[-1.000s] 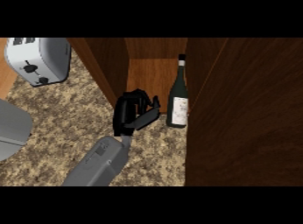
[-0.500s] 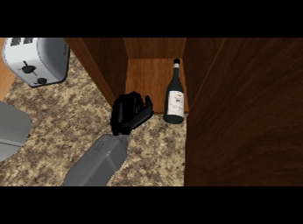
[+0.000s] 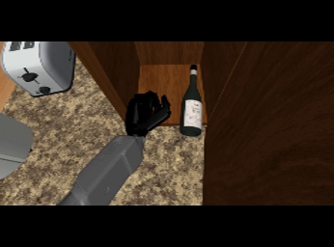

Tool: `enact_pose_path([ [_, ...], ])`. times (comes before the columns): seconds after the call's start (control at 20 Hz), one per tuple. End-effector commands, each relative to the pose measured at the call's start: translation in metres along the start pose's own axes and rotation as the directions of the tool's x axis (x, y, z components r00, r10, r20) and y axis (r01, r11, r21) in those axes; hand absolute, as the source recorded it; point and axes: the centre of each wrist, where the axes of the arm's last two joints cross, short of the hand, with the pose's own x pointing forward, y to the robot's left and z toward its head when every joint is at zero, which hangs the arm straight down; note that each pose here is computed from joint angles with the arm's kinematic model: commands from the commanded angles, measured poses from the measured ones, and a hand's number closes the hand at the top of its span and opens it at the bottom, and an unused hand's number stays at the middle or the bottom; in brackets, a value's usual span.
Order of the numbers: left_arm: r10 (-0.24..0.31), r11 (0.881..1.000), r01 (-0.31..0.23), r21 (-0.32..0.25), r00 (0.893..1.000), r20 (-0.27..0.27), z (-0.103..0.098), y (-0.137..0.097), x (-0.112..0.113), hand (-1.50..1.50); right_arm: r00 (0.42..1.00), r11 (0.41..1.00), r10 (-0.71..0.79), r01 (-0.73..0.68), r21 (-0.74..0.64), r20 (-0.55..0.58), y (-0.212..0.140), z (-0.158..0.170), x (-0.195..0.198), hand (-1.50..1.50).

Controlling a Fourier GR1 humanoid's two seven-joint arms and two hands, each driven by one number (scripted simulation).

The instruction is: Pick up the wine, place it into the cabinet and close the cabinet

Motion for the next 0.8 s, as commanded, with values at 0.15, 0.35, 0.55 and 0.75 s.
enact_pose_path([
  [0.15, 0.036, 0.999, -0.036, -0.005, 0.999, -0.019, -0.022, -0.01, 0.011, 1.5, 1.0, 1.0, -0.021, 0.021, -0.012, -0.003, 0.008, 0.0, 0.003, -1.5],
  [0.35, 0.056, 0.998, -0.056, 0.0, 0.998, -0.012, -0.021, -0.011, 0.01, 1.5, 1.0, 1.0, -0.03, 0.03, -0.002, -0.006, 0.005, 0.005, -0.015, -1.5],
  [0.55, 0.05, 0.999, -0.049, 0.014, 0.999, -0.004, -0.054, -0.022, 0.035, 1.5, 1.0, 1.0, -0.016, 0.016, -0.006, -0.002, 0.007, 0.011, -0.002, -1.5],
  [0.75, 0.001, 0.999, 0.0, 0.048, 1.0, -0.021, -0.052, -0.009, 0.026, 1.5, 1.0, 1.0, -0.017, 0.017, 0.023, 0.009, 0.008, 0.001, -0.007, -1.5],
])
